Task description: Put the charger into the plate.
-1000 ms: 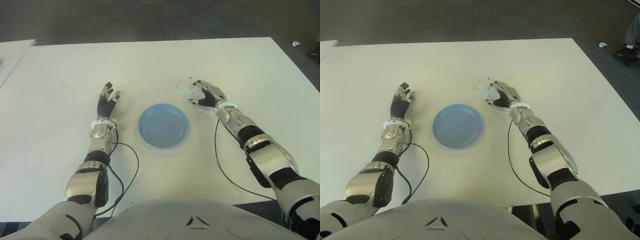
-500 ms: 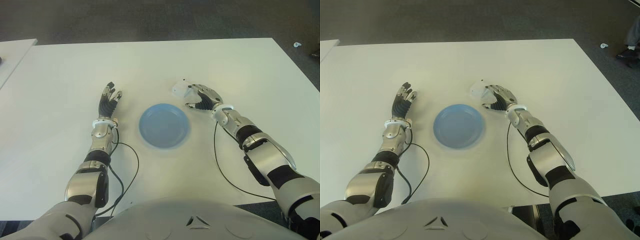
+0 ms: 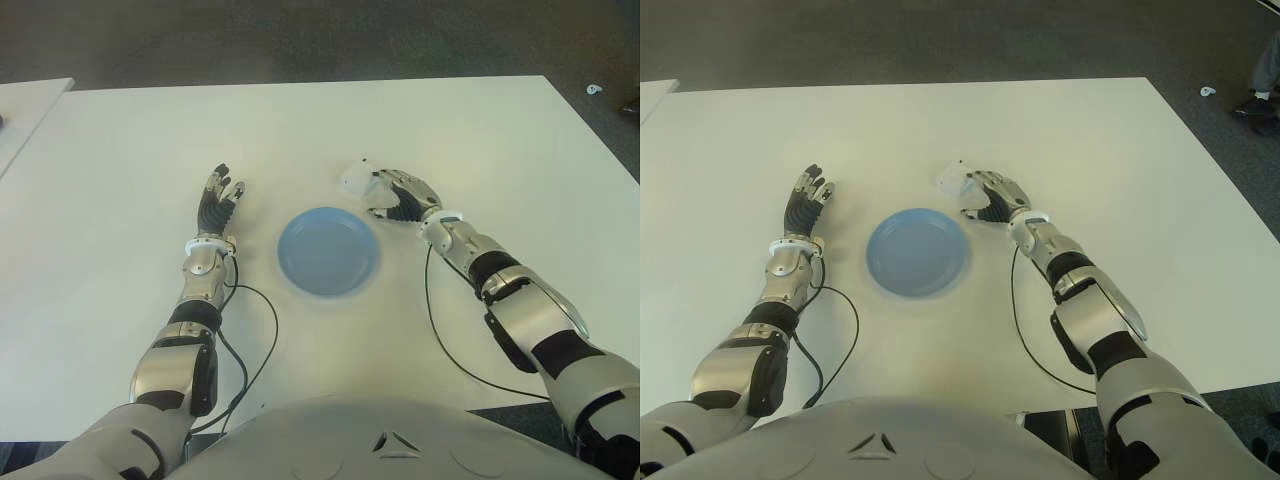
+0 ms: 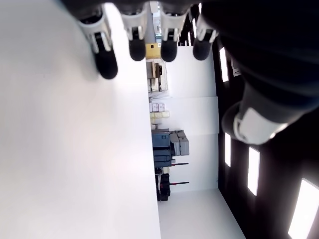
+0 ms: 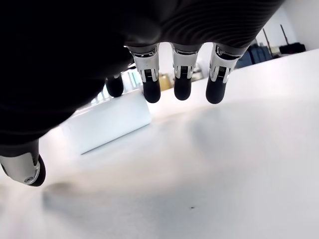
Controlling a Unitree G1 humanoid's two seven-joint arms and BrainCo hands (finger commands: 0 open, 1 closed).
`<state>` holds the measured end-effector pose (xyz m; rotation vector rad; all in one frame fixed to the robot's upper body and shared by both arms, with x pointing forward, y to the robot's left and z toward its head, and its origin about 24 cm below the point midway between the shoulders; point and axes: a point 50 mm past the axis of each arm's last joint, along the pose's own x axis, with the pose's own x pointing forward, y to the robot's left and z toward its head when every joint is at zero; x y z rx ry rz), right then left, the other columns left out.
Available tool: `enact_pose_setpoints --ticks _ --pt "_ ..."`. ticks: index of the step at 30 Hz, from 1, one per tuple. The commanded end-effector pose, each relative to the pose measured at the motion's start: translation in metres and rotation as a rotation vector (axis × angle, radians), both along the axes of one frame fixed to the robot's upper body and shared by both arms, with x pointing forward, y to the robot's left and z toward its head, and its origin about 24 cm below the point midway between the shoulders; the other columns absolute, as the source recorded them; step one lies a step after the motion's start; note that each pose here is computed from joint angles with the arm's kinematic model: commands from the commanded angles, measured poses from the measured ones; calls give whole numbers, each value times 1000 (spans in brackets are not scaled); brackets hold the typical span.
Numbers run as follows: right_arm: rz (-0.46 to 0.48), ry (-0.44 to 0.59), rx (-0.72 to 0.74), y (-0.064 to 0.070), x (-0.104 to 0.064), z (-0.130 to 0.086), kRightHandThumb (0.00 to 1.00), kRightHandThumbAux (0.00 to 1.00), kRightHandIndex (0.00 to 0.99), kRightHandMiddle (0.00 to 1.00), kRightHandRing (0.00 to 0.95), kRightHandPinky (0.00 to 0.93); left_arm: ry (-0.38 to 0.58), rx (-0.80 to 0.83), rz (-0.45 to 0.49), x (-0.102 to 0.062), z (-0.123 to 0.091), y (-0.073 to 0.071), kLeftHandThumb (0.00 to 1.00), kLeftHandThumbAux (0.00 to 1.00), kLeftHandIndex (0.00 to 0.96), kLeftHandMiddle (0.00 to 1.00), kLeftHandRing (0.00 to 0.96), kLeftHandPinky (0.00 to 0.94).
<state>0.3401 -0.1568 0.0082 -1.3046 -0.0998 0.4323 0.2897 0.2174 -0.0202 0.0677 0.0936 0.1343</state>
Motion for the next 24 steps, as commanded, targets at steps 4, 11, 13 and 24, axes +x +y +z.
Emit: enact_pose_setpoints --ticks 4,11,13,24 --pt "29 46 -44 3 -10 -15 0 458 0 0 0 0 87 -9 -17 -10 -16 -7 0 580 0 28 15 25" --pt "29 40 -52 2 -10 -14 0 480 0 0 0 0 84 -12 -15 -9 -16 -8 0 578 0 28 15 24" --pt "28 41 -55 1 -10 -14 0 484 0 0 0 0 84 -13 -15 -9 -16 -8 0 578 0 28 14 24" --pt "24 17 -108 -27 -14 -9 0 501 0 0 0 0 82 -18 -17 -9 -15 -9 0 581 0 23 12 25"
